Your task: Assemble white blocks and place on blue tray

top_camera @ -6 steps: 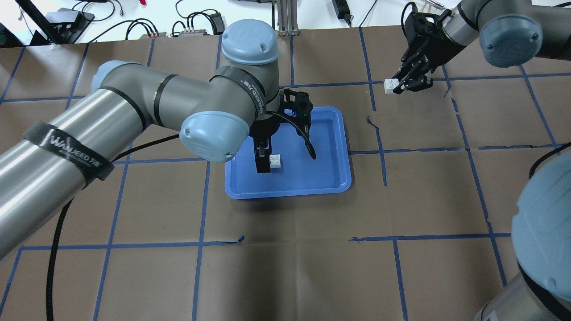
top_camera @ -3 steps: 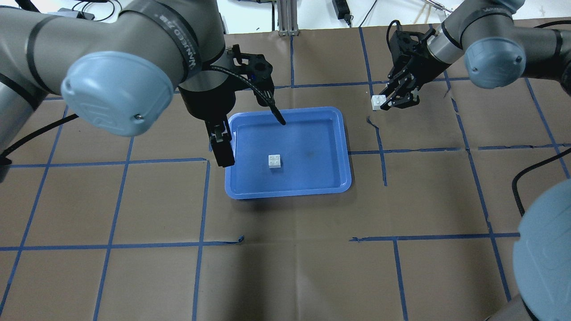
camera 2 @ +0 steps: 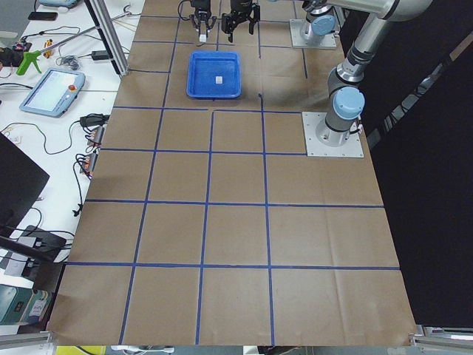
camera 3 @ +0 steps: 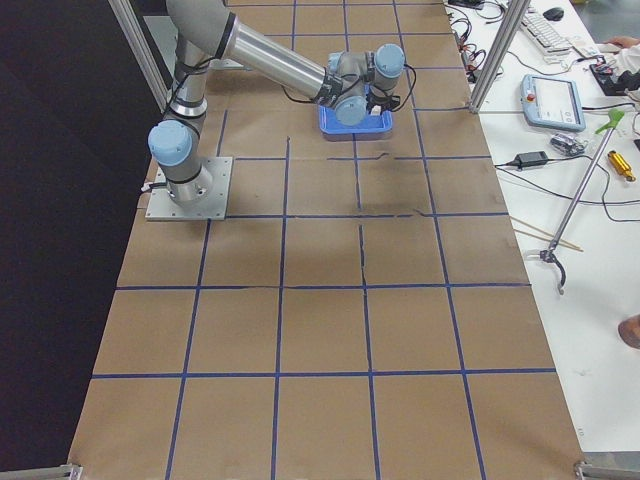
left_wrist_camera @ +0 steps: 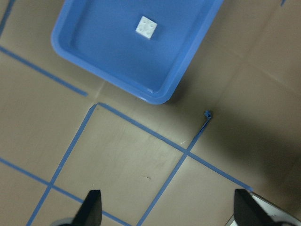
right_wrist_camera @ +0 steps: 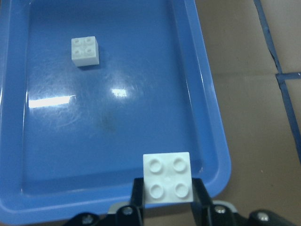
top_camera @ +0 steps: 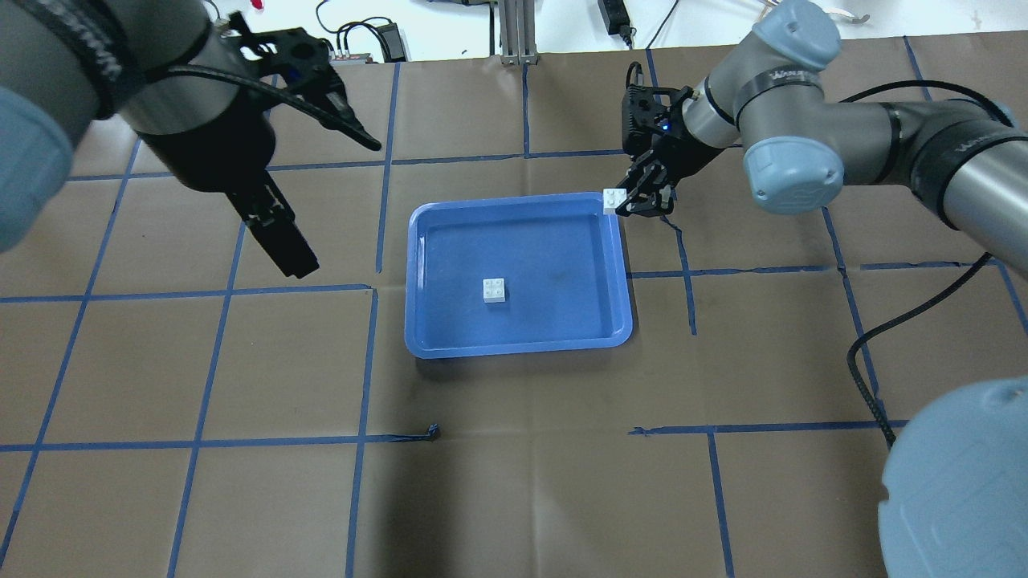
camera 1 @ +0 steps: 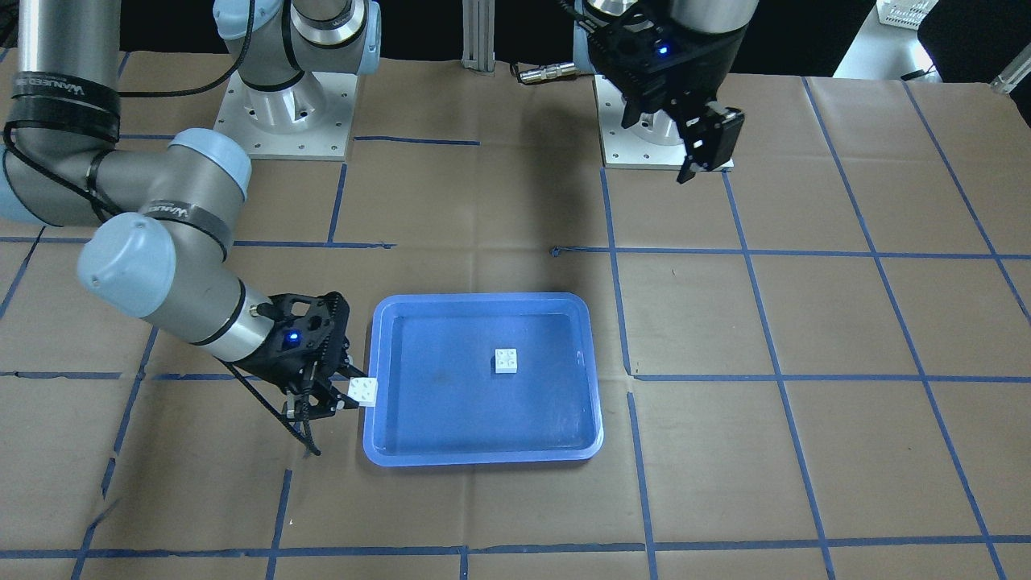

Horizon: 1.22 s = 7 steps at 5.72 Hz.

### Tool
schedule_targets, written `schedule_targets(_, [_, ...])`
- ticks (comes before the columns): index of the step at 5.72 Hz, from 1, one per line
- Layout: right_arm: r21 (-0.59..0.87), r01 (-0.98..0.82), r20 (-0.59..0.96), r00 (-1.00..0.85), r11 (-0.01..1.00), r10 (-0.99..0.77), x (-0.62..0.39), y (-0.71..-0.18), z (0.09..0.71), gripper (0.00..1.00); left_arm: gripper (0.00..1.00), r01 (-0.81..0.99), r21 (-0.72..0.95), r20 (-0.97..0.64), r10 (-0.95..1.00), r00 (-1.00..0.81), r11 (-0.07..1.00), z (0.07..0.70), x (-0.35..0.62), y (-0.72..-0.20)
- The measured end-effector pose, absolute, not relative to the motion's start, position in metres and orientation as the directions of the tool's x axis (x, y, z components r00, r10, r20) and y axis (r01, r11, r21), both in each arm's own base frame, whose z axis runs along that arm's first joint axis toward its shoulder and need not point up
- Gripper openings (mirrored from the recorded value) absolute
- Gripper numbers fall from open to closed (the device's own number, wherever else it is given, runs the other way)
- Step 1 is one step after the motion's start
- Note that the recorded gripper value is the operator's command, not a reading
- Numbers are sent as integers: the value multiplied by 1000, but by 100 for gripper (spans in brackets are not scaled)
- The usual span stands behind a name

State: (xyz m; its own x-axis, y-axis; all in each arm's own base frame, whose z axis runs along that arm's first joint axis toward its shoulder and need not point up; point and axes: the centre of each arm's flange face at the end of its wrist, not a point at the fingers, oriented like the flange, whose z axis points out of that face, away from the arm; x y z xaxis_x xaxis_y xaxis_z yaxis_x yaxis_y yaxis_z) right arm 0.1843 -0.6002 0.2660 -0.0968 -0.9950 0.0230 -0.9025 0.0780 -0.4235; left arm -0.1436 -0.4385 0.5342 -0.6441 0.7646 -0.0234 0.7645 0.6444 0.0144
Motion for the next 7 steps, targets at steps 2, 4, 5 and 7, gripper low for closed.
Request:
schedule_targets(2, [-433,-899,37,-97,71,-995,241,-572,251,31,99,466,-53,-35,465,-885,883,548,-113,-445])
schedule_targets(4, [-446,-893,69,-93,53,-993,264,-542,226,31,99,122,-82,15,124,-992,989,551,-114,-449])
schedule_targets(5, [-453,-890,85,-97,48,-992,267,-532,214,30,99,31,-84,23,33,-999,996,552,-120,-447])
schedule_targets(7, [-462,-885,93,-113,58,-989,277,-529,190,30,99,-20,-92,26,-18,-1000,996,555,-130,-442])
